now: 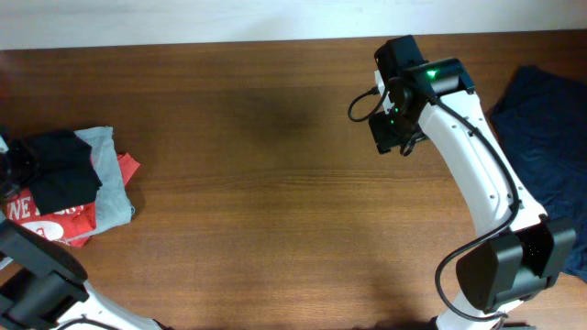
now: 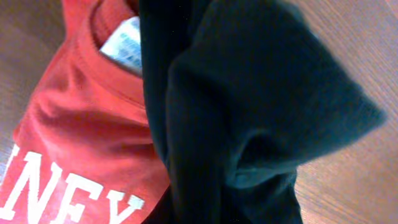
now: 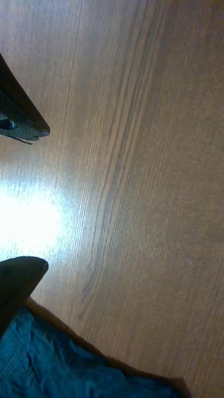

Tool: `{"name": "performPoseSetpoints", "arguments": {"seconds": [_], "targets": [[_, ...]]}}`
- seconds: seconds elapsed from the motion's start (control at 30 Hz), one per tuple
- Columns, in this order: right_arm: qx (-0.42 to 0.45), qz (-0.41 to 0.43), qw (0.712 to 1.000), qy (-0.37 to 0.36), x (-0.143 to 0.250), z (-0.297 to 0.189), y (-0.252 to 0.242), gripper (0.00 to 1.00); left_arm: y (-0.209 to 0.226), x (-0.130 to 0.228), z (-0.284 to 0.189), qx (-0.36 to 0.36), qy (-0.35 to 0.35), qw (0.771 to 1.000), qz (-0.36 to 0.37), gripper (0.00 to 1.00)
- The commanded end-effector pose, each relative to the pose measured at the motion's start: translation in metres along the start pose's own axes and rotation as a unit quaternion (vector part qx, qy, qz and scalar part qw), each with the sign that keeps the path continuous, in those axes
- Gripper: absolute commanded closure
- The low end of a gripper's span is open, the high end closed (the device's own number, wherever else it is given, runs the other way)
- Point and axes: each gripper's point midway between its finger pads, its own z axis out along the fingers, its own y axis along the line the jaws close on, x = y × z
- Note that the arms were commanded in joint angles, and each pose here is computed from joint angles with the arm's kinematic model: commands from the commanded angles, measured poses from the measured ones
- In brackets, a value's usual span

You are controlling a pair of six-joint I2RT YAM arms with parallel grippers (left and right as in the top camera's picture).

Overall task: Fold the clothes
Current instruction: 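Place the folded shirt onto the red shirt pile and release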

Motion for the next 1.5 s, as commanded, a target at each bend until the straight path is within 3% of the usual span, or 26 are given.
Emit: {"name": "performPoseSetpoints", "arguments": {"seconds": [0.0, 0.03, 0.07, 0.1, 0.23, 0.4, 0.53, 0.63, 0.77, 0.8, 0.87, 0.9, 1.07, 1.33, 1.47], "targets": [[0.008, 0.004, 1.000, -0.001, 0.000, -0.001, -0.003, 0.35, 0.025, 0.002, -0.001, -0.010, 0.002, 0.999, -0.041, 0.86], [0.008, 0.004, 1.000, -0.001, 0.000, -0.001, -0.003, 0.35, 0.027, 0.003, -0.001, -0.011, 0.002, 0.999, -0.044, 0.70], [0.008, 0.004, 1.000, -0.001, 0.000, -0.001, -0.003, 0.35, 0.031, 0.004, -0.002, -0.012, 0.003, 0.999, -0.050, 0.13], [0.008, 0.004, 1.000, -0.001, 0.000, -0.001, -0.003, 0.35, 0.034, 0.006, -0.003, -0.012, 0.006, 0.998, -0.054, 0.01], [0.008, 0.003, 1.000, 0.000, 0.000, -0.001, -0.003, 0.35, 0.052, 0.014, -0.009, -0.017, 0.014, 0.994, -0.108, 0.01], [0.008, 0.003, 1.000, 0.000, 0.000, -0.001, -0.003, 0.35, 0.046, 0.007, -0.033, 0.003, -0.017, 0.993, -0.115, 0.01], [0.008, 0.004, 1.000, -0.001, 0.000, -0.001, -0.003, 0.35, -0.005, -0.012, -0.079, 0.106, -0.095, 0.990, -0.018, 0.01], [0.008, 0.004, 1.000, -0.001, 0.000, -0.001, -0.003, 0.35, -0.052, -0.016, -0.132, 0.203, -0.162, 0.964, 0.051, 0.01], [0.006, 0.003, 1.000, -0.001, 0.000, -0.001, -0.003, 0.35, -0.084, -0.008, -0.150, 0.256, -0.177, 0.944, 0.113, 0.02], [0.000, 0.003, 1.000, -0.001, 0.000, -0.001, 0.000, 0.35, -0.089, -0.007, -0.142, 0.253, -0.168, 0.945, 0.124, 0.39], [-0.006, 0.004, 1.000, 0.000, 0.000, -0.001, 0.001, 0.35, -0.088, -0.009, -0.131, 0.244, -0.159, 0.948, 0.125, 0.64], [-0.005, 0.003, 1.000, 0.000, 0.000, -0.001, 0.001, 0.35, -0.085, -0.016, -0.118, 0.247, -0.154, 0.949, 0.123, 0.69], [-0.005, 0.003, 1.000, 0.000, 0.000, -0.001, 0.001, 0.35, -0.072, -0.029, -0.050, 0.283, -0.107, 0.948, 0.093, 0.68], [-0.005, 0.003, 1.000, 0.005, 0.003, -0.001, 0.001, 0.35, -0.027, -0.015, 0.062, 0.298, -0.015, 0.954, 0.014, 0.65], [-0.005, 0.002, 1.000, 0.008, 0.004, -0.001, 0.001, 0.35, -0.018, -0.004, 0.085, 0.352, -0.003, 0.936, -0.002, 0.63]]}}
